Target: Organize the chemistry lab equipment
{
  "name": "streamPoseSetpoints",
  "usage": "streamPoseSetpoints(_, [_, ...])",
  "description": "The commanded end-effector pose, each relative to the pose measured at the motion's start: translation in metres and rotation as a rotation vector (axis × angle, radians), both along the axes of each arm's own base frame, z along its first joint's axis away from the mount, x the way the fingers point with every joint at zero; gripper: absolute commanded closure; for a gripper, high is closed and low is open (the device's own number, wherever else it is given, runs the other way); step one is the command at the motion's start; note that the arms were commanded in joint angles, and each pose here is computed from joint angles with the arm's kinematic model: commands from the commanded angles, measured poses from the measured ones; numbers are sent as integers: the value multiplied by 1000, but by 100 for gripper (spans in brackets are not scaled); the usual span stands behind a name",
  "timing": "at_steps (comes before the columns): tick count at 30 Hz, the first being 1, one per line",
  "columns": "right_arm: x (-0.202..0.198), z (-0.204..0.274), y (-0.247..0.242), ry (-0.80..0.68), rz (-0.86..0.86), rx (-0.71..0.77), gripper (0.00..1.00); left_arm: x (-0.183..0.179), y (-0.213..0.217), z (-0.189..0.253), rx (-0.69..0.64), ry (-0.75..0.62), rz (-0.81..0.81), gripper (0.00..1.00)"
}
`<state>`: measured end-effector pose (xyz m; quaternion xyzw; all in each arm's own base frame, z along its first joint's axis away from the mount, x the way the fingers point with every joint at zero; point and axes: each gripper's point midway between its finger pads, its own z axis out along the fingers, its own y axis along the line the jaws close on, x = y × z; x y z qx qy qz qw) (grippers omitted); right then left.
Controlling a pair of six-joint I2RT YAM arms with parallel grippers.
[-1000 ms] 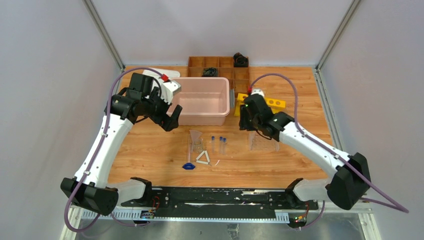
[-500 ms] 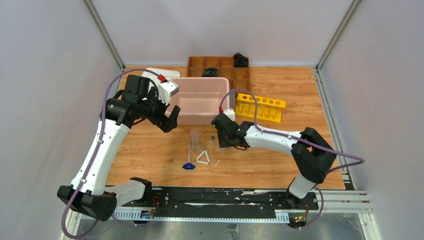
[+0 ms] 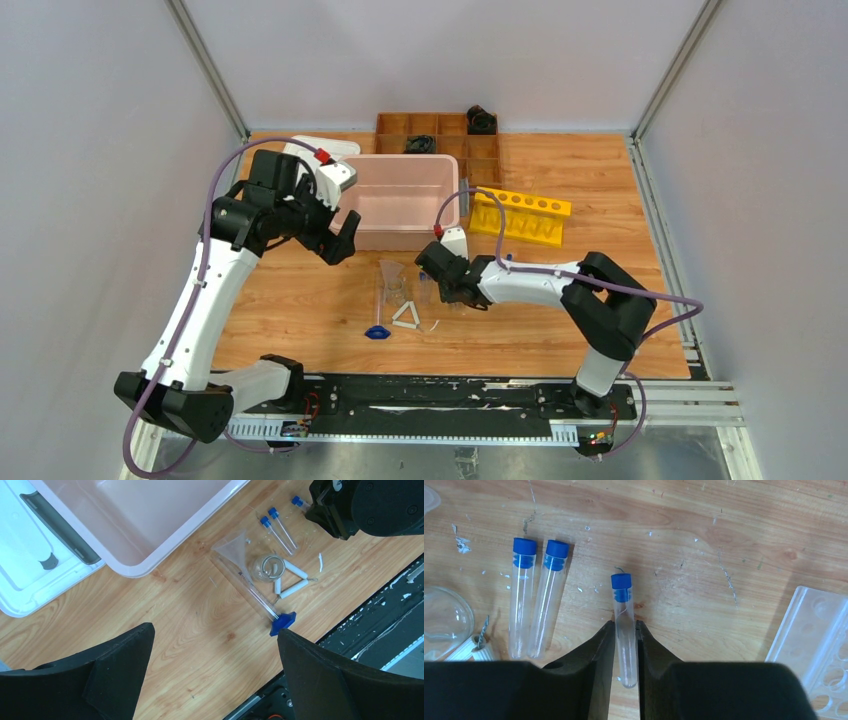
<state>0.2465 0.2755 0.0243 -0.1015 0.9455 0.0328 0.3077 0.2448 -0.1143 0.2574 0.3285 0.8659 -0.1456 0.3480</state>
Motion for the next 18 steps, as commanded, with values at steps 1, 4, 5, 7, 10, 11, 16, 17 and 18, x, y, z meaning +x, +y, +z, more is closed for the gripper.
streamPoseSetpoints(1, [-8,-19,-18,6,-40,-60,75,-4,-4,9,-26,-16,-8,0])
streamPoseSetpoints(4, [-12,-23,-25,13,-58,-64,78,-4,-5,10,-32,-18,-11,0])
streamPoseSetpoints(5, [-13,-23,-27,15,-64,-60,81,-3,-5,11,-33,-19,-14,0])
streamPoseSetpoints(7, [-16,-17,-31,12,-75,-33,89,-3,-5,12,-34,-23,-15,0])
streamPoseSetpoints(10, [-18,-1,-35,-3,-94,28,100,-3,-7,14,-40,-24,-20,0])
streamPoseSetpoints(11, [-18,7,-37,-15,-98,52,100,-3,-7,15,-44,-26,-24,0])
streamPoseSetpoints(16, [-27,53,-39,-74,-84,200,100,-6,-16,21,-83,-30,-66,0])
streamPoseSetpoints(17, [-30,63,-37,-78,-78,239,100,-7,-18,22,-95,-28,-77,0])
streamPoseSetpoints(18, [-33,75,-33,-82,-69,292,100,-8,-20,23,-104,-25,-87,0])
